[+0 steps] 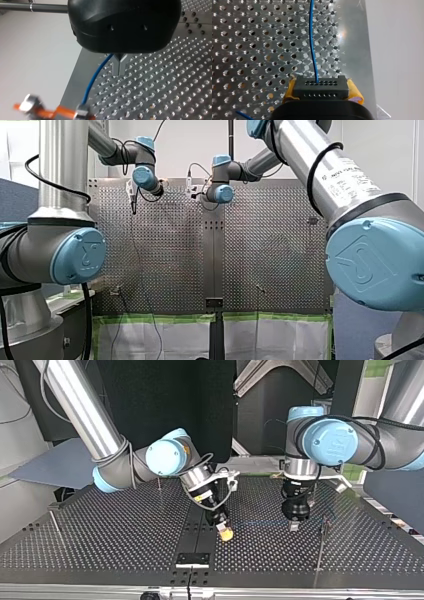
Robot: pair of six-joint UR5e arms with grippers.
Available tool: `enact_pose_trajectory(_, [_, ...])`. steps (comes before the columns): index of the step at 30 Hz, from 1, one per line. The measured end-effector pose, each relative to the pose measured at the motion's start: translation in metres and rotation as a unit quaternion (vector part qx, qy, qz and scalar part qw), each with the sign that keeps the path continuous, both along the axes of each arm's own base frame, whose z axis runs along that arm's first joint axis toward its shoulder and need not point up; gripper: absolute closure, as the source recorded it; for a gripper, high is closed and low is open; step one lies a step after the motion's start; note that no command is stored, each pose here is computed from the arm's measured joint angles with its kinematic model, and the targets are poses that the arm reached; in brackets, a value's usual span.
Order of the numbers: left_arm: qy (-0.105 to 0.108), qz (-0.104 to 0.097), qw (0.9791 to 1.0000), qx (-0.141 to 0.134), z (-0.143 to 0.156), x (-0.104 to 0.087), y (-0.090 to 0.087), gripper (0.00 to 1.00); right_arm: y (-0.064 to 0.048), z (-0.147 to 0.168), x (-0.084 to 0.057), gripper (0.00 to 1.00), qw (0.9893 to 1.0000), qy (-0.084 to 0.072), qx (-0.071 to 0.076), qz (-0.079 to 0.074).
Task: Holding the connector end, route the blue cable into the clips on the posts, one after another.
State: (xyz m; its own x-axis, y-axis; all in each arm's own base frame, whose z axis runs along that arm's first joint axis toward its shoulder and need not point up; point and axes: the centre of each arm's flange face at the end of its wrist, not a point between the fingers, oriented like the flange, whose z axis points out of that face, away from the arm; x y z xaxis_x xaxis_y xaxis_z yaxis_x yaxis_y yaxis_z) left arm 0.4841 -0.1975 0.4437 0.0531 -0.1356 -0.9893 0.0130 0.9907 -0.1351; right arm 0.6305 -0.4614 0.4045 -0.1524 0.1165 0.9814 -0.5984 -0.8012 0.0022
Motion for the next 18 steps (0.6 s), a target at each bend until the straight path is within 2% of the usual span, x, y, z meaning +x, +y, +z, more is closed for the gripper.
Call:
enact_pose_trajectory(8, [0.026, -0.003, 0.9996, 0.009, -0.020, 0.001, -0.013, 1.00, -0.003, -0.028, -0.011, 1.00, 0.9993, 0.028, 0.021, -0.009])
enact_pose_trajectory(13, [0.044, -0.005, 0.9988, 0.022, -0.033, 0.001, -0.023, 1.00, -0.005, -0.055, -0.021, 1.00, 0.9980, 0.049, 0.035, -0.019])
enact_pose_trajectory(18, [0.062, -0.006, 0.9976, 0.029, -0.058, 0.003, -0.045, 1.00, -0.007, -0.079, -0.031, 1.00, 0.9963, 0.068, 0.045, -0.029])
